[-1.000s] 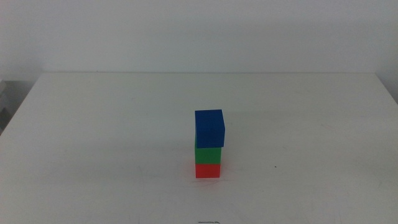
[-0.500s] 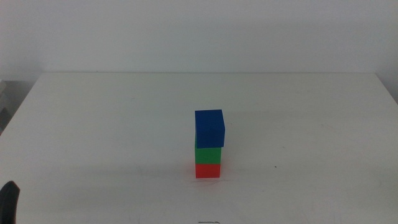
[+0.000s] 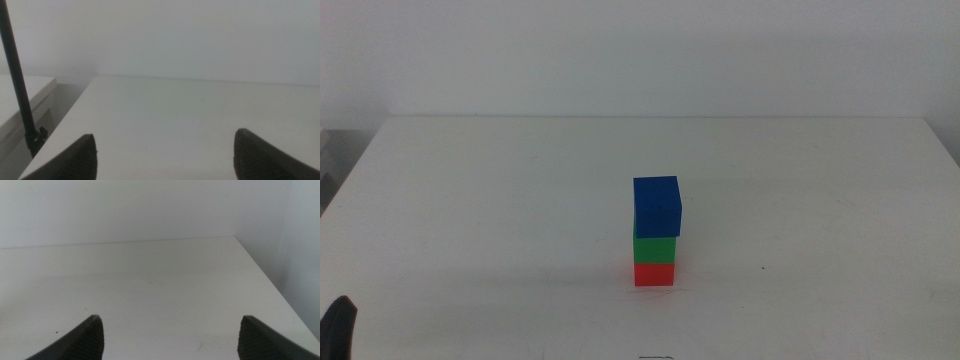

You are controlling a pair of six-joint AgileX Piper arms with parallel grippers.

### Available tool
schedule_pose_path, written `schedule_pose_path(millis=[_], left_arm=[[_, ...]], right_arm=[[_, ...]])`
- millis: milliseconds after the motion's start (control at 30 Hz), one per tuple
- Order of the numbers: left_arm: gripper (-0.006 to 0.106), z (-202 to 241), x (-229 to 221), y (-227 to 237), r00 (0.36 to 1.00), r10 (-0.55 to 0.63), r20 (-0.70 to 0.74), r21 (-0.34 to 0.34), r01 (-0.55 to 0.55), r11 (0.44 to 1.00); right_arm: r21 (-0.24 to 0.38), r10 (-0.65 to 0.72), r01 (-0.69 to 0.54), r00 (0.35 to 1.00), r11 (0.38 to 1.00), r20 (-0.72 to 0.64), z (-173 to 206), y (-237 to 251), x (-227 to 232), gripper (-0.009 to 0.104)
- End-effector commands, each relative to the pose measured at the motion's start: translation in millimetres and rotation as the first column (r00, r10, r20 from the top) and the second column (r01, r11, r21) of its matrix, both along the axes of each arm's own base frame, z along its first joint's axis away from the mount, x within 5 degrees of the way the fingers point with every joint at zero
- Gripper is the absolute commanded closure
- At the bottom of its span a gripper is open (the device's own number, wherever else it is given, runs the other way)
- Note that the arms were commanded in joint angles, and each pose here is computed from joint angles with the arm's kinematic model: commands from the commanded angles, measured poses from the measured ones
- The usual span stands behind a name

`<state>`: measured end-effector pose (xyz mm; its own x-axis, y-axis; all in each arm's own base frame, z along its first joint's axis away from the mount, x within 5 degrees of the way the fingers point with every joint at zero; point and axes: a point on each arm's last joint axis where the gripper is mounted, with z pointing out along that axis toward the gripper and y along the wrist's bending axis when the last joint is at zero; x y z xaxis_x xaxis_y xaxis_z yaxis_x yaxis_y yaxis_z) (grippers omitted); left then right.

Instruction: Stack red cubes first, then green, then blue cubes in a specific spot.

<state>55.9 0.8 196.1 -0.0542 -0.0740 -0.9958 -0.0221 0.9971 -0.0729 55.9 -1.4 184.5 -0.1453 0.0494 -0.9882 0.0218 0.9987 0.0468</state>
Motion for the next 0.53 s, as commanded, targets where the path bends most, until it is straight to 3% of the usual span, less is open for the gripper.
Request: schedule_pose_path(millis=[0, 500], left_arm=[[0.007, 15, -3, 0, 0.993, 0.0, 0.117, -0.025, 0.003, 1.0], [0.007, 1, -1, 0, 0.999, -0.002, 0.049, -0.026, 0.003, 1.0]], right_arm=[[-0.021, 0.003, -0.001, 0.993, 1.0, 0.115, 14, 0, -2, 0.018], [-0.02, 0.003, -0.001, 0.993, 1.0, 0.115, 14, 0, -2, 0.019]])
